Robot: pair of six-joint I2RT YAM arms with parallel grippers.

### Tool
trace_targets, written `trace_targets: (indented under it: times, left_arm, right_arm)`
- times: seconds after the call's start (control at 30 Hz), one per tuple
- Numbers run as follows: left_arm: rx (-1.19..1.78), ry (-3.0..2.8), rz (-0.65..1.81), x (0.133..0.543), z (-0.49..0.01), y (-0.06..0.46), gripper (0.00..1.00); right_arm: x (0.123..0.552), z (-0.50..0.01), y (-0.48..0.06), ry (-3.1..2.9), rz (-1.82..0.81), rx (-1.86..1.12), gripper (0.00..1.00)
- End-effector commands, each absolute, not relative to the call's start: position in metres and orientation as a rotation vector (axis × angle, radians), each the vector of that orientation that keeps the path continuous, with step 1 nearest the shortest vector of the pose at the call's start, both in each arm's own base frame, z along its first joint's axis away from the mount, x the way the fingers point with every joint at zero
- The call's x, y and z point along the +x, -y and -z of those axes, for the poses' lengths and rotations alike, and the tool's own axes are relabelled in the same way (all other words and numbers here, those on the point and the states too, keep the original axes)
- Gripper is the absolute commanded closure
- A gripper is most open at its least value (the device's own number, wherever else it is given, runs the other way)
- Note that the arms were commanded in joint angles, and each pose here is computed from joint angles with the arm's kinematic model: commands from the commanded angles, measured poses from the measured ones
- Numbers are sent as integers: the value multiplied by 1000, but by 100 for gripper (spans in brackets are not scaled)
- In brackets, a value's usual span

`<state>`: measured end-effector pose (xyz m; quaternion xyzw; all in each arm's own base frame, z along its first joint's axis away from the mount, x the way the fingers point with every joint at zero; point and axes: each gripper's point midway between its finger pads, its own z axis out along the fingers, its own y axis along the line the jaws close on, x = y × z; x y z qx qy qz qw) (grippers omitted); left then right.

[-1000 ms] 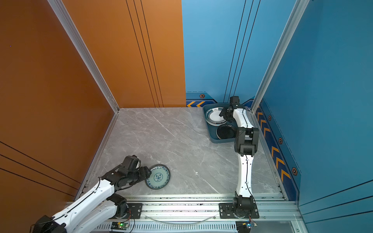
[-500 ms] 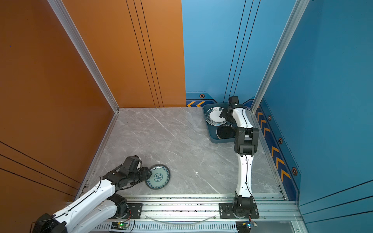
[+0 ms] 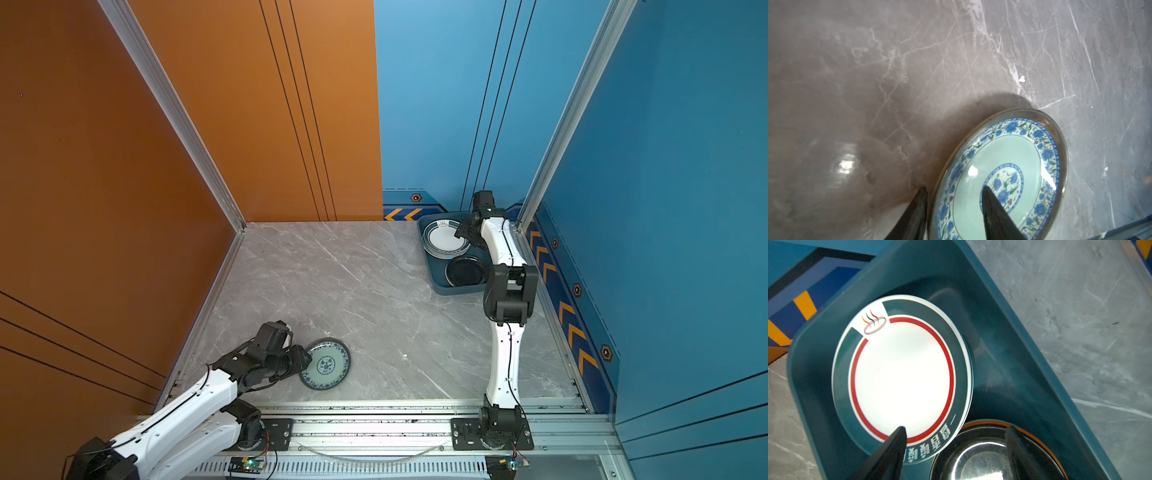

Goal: Place the plates into the plastic bin on the countertop
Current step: Place the plate in the plastic bin, then pick up the plate from the bottom-center of the table.

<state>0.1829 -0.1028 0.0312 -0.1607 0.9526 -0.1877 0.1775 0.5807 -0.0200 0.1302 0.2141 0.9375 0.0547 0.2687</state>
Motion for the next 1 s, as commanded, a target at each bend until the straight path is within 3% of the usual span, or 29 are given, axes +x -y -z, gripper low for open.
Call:
trace_targets:
  times: [0.0,0.3,0.37,0.47,0.73,0.97]
  left_arm:
    - [-434,-2714,537,178,-25,105,58]
    - [-427,-2709,589,179,-18,111,70]
    - [-424,-2703,594,179,-18,112,83]
    - [-415,-2688,592,182,-20,112,94]
    - [-403,-2676,619,185,-21,116,100]
    - [-393,-2564,728,209,-48,129,100]
  right_arm:
    - [566,-159,13,-2520,-118,531,23]
    - [539,-190,-20,-2483,-277,443,23]
    - [530,-205,-39,-2456,-380,379,23]
    - [515,-218,-72,-2430,-554,289,23]
    - [457,-210,-140,-2497,-676,72,24]
    - [397,-210,-191,-2498,-991,-94,23]
